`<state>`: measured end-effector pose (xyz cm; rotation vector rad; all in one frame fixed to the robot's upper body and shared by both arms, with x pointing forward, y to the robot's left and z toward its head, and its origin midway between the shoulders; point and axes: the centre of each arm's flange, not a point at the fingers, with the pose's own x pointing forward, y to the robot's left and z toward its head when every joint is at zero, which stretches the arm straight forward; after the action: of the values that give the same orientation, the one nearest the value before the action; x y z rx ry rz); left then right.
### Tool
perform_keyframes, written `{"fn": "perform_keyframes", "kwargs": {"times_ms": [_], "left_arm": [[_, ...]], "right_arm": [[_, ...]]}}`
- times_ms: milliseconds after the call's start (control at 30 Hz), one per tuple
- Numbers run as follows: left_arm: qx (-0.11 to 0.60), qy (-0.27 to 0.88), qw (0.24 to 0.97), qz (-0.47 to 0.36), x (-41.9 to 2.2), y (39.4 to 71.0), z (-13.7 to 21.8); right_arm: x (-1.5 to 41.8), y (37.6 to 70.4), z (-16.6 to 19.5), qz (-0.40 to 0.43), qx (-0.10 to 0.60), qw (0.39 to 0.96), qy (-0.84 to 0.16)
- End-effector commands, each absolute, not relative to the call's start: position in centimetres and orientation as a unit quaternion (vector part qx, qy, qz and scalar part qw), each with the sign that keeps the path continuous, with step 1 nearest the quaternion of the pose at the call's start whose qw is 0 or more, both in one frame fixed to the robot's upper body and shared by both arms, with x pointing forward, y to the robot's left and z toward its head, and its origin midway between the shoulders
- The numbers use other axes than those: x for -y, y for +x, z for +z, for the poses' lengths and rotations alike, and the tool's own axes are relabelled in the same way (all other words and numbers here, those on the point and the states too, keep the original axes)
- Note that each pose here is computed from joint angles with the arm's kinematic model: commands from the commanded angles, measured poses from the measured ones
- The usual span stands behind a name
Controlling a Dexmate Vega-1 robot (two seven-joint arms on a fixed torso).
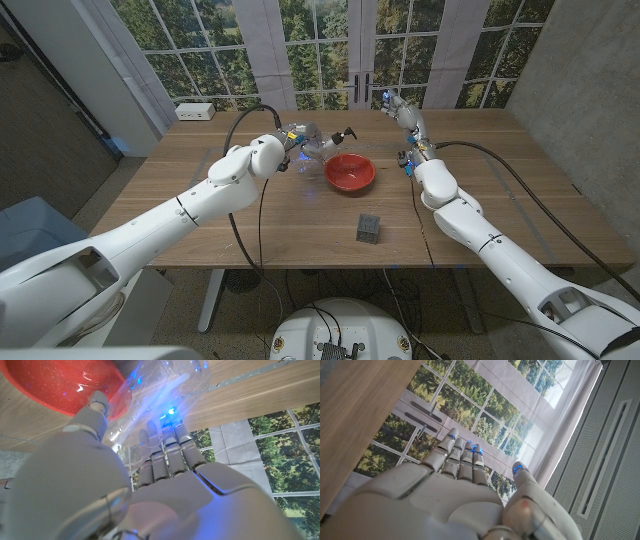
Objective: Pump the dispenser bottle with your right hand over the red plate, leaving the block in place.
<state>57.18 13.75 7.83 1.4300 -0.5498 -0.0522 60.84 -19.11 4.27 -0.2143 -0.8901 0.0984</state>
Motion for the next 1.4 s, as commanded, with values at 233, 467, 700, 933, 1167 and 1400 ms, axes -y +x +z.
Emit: {"fn": "perform_keyframes", "kwargs": {"times_ms": [233,467,700,933,1167,1400], "left_arm": [[0.251,0.643,0.723,-0.021,-13.8,57.1,7.9],[0.242,0.644,0.725,-0.023,-13.6,57.3,7.8],[0.24,0.645,0.725,-0.022,-13.6,57.3,7.8],[0.236,0.648,0.724,-0.025,-13.5,57.5,8.0],[0.229,0.648,0.726,-0.023,-13.5,57.6,8.0],[0.223,0.65,0.726,-0.021,-13.5,57.6,8.0]], "right_arm": [[16.3,61.4,4.0,0.078,0.425,0.892,-0.13],[15.2,61.5,3.7,0.068,0.428,0.889,-0.15],[14.4,61.8,3.4,0.089,0.422,0.889,-0.154],[13.7,61.7,3.5,0.079,0.427,0.883,-0.177],[12.9,61.7,3.5,0.072,0.432,0.877,-0.195],[12.1,61.6,3.3,0.064,0.432,0.869,-0.233]]}}
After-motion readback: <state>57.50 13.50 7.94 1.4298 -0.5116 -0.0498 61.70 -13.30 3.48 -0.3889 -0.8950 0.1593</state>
